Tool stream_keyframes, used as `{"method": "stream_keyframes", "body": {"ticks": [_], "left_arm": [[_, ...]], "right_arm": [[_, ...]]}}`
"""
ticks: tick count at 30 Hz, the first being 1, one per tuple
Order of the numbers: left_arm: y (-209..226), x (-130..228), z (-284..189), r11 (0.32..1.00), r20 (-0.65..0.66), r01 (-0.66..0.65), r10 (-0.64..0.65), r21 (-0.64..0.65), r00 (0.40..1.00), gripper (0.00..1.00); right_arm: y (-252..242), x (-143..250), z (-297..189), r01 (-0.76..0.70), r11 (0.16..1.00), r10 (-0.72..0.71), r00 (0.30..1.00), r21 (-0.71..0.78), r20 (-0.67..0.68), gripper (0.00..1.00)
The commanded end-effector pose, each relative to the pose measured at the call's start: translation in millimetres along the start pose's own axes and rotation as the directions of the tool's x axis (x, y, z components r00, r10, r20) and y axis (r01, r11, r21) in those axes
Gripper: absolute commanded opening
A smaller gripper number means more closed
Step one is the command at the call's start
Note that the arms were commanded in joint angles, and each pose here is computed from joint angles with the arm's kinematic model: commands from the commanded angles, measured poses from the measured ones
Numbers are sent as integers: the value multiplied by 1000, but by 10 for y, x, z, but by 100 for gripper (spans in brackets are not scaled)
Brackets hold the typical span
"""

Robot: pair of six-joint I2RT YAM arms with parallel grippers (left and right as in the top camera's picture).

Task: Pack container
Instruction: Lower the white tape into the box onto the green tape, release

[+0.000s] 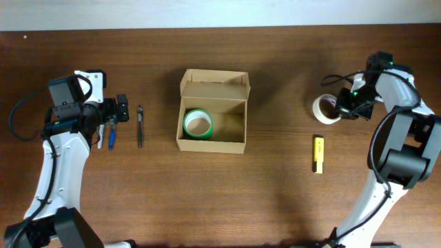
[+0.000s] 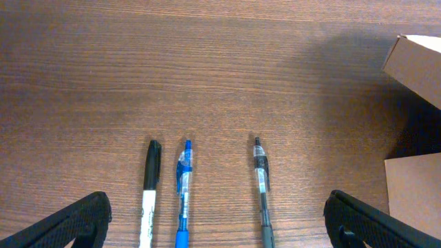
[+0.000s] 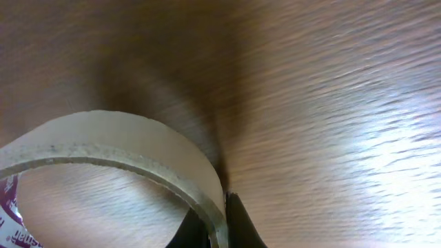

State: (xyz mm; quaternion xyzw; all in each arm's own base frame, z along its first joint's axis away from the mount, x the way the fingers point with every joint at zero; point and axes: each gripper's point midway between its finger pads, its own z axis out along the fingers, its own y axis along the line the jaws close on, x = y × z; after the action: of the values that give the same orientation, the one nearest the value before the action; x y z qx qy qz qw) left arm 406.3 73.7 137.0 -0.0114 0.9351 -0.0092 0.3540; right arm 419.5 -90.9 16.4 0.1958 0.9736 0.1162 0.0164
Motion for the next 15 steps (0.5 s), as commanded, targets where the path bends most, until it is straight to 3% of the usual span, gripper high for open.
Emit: {"method": "stream_keyframes", "body": {"ticks": [1,4,9,12,15], "left_arm": [[40,-65,-15,1000,11,6,-6,-12,1000,99],[40,-65,-15,1000,11,6,-6,-12,1000,99],[40,-66,-15,1000,12,6,-6,-12,1000,99],[40,-65,-15,1000,11,6,-6,-12,1000,99],[40,-65,-15,1000,11,7,-7,-12,1000,99]], "right_arm": [[641,-200,-827,153,975,-123,975,-159,187,4],[1092,-130,-1351,300,940,-245,925,-164,289,4],[2123,400,-2131,607,787,-509,742,-113,437,4],[2734,872,-2266,774,630,-665,579,-63,471,4],[3129,1246,-2096,855,514,-791,441,71,424,4]]}}
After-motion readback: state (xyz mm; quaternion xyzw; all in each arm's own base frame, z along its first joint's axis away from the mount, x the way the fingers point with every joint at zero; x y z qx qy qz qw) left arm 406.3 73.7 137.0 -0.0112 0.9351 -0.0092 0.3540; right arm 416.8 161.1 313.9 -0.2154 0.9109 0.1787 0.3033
